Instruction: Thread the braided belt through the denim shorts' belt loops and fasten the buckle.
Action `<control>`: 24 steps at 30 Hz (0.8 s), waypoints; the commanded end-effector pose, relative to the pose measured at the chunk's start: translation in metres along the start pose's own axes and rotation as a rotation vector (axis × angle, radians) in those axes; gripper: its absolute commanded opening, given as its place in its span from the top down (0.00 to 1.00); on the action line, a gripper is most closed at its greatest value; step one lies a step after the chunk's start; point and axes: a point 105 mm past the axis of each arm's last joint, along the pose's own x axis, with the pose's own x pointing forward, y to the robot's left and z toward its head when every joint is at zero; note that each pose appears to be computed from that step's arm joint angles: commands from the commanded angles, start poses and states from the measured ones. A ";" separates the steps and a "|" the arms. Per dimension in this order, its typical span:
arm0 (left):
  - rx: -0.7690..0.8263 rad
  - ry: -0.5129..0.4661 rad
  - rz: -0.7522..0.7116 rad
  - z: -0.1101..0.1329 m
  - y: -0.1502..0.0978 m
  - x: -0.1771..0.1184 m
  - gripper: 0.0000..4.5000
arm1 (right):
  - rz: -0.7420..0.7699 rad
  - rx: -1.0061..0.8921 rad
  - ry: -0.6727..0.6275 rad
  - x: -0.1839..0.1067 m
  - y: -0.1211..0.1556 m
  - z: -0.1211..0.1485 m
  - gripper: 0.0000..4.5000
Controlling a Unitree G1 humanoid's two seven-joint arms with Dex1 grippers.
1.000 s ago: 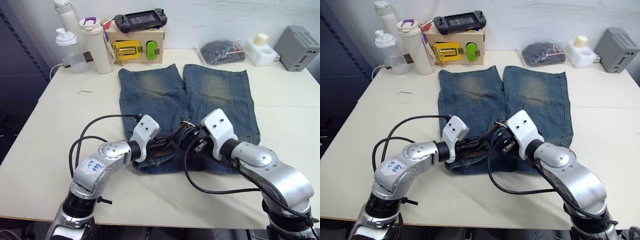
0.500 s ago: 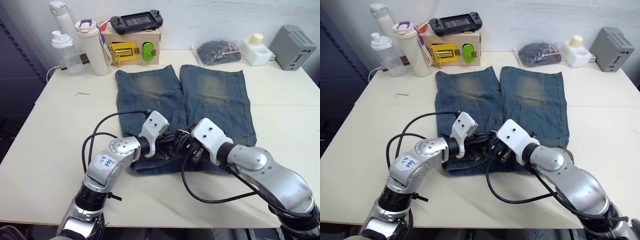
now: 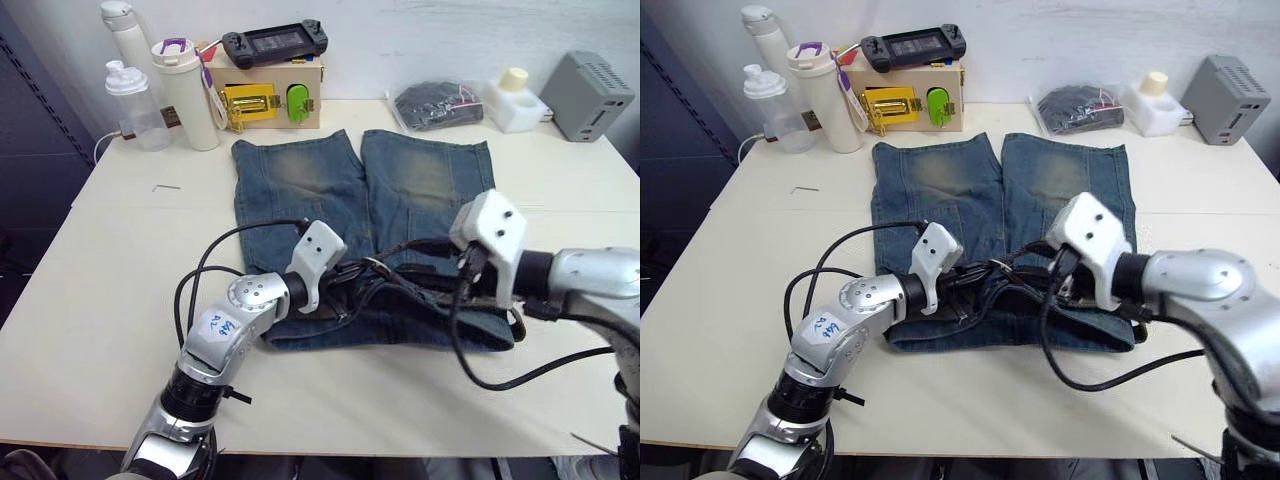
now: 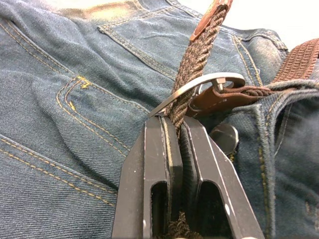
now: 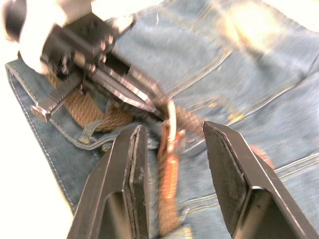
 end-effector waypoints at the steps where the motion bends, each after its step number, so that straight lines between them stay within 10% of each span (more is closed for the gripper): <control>1: 0.070 -0.032 -0.004 0.009 -0.002 -0.001 1.00 | -0.058 -0.222 -0.012 0.000 -0.013 0.008 0.56; 7: 0.125 -0.028 -0.006 0.009 -0.003 -0.001 1.00 | -0.062 -0.552 0.053 0.021 -0.013 -0.009 0.56; 21: 0.305 -0.021 0.027 0.007 0.001 -0.002 1.00 | -0.045 -0.631 0.122 0.027 -0.015 -0.026 0.56; 24: 0.313 -0.027 0.033 0.008 0.002 -0.002 1.00 | -0.035 -0.625 0.137 0.027 -0.014 -0.030 0.72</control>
